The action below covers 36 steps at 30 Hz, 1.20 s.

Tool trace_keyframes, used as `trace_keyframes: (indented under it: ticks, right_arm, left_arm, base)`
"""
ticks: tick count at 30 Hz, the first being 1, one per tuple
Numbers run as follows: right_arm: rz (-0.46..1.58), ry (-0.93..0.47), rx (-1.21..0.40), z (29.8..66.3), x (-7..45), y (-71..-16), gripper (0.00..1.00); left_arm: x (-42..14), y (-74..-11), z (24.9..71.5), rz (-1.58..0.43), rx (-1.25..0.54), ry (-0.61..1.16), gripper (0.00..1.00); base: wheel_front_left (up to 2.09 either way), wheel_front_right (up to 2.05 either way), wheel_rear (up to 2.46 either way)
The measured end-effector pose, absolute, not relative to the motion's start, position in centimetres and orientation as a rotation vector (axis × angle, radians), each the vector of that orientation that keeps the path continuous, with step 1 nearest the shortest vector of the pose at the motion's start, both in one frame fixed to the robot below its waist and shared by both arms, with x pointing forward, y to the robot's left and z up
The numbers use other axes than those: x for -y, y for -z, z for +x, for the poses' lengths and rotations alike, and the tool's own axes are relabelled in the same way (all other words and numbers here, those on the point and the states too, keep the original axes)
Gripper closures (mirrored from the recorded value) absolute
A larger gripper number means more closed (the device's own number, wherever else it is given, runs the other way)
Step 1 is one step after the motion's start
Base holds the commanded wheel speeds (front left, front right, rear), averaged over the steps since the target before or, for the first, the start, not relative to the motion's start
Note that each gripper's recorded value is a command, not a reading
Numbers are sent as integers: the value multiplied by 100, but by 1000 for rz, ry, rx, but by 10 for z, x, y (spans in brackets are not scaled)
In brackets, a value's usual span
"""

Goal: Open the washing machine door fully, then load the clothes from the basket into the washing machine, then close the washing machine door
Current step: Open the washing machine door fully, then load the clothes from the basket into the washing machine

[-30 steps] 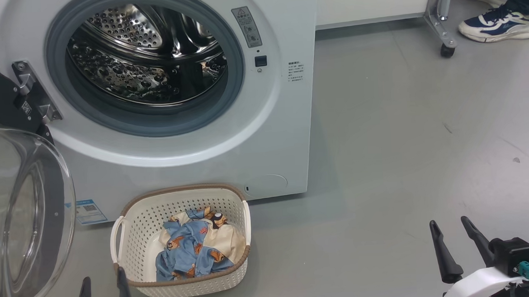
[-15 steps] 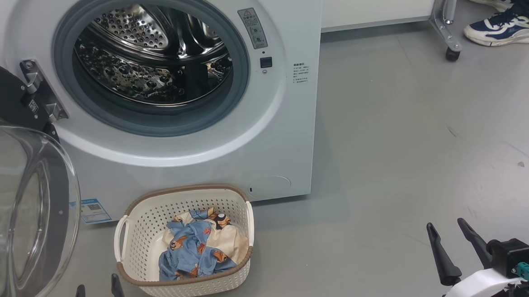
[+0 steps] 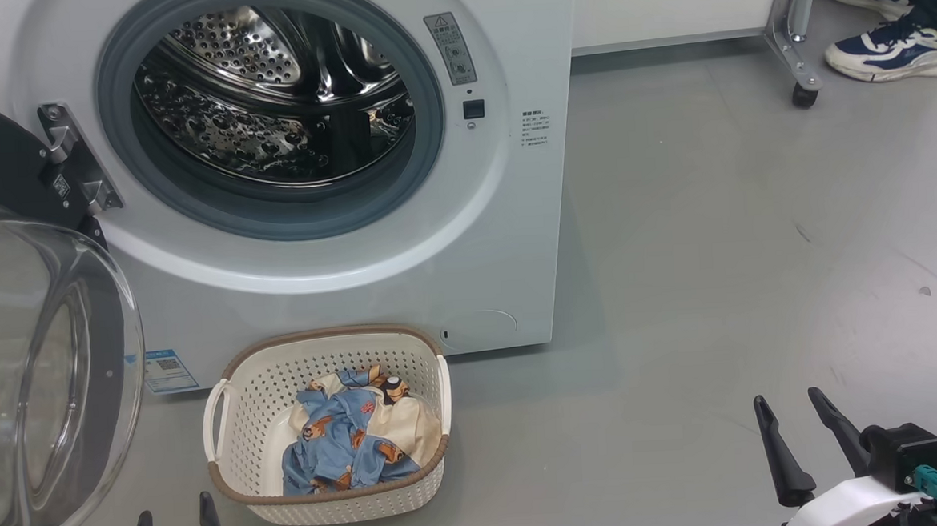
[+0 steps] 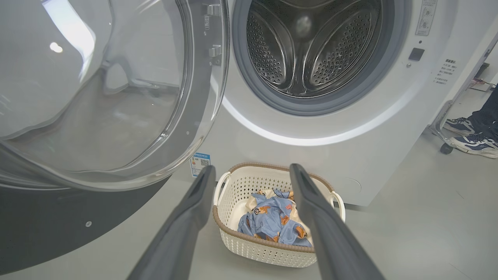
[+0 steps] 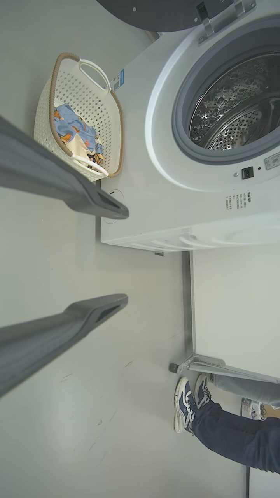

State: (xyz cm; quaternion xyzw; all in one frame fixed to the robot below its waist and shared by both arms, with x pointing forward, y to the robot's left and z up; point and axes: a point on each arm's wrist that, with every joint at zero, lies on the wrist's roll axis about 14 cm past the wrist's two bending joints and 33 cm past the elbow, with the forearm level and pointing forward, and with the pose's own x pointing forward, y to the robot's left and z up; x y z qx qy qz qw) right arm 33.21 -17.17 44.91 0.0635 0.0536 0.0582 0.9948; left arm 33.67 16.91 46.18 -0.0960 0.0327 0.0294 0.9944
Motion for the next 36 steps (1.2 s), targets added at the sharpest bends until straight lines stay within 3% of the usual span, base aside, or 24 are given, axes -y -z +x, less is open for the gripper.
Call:
trace_keyframes:
  ticks: [15, 36]
  right_arm:
    - [129, -110, -116, 331, 173, -446, 0]
    - [129, -110, -123, 332, 174, -445, 0]
  left_arm:
    - [-168, -458, 338, -183, -80, -55, 0]
    - [-173, -457, 338, -179, -81, -76, 0]
  base:
    - [29, -29, 0]
    - [80, -80, 0]
